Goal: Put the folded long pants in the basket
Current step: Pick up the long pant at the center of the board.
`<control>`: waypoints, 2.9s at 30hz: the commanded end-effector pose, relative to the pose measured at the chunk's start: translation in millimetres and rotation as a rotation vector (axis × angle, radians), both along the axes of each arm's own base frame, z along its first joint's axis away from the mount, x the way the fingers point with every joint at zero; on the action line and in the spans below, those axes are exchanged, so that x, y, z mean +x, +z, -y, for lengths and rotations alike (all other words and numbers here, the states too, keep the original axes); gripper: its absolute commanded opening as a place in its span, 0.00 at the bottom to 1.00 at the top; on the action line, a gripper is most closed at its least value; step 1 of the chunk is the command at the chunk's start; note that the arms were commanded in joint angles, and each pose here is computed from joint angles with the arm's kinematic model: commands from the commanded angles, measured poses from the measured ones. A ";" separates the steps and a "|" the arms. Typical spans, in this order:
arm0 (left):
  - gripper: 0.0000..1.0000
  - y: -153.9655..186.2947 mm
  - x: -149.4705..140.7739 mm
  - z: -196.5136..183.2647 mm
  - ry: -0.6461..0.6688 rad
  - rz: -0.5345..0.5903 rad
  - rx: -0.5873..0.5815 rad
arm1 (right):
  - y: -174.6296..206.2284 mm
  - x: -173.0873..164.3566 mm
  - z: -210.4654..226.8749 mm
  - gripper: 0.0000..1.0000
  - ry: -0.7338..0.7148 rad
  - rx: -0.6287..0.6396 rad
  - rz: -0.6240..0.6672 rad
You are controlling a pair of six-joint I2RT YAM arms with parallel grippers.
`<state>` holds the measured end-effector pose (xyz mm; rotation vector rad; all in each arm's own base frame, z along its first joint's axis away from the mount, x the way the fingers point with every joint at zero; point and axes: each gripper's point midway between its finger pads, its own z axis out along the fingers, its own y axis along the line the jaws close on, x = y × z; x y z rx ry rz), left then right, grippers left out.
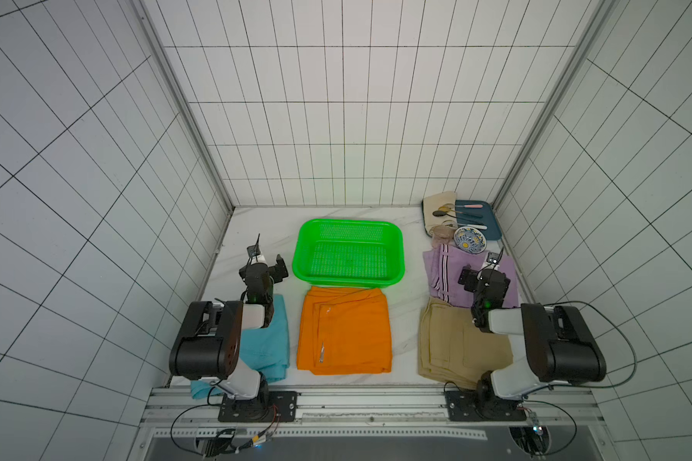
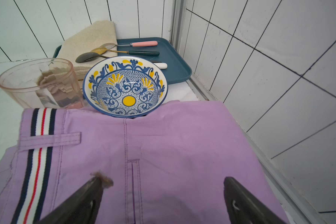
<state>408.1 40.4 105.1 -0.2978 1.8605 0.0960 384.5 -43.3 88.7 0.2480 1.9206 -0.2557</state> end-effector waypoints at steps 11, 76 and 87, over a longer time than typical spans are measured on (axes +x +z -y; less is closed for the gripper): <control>0.98 9.8 2.1 -0.5 -0.002 0.027 0.004 | 10.0 8.9 1.9 0.99 -0.006 0.015 0.030; 0.98 126.4 -128.7 63.3 0.015 -0.280 -0.683 | 22.9 -186.2 -278.1 0.93 0.804 0.763 -0.556; 0.98 95.8 -129.2 41.3 0.202 -0.441 -0.787 | -17.7 -191.6 -314.1 0.91 0.816 0.688 -0.761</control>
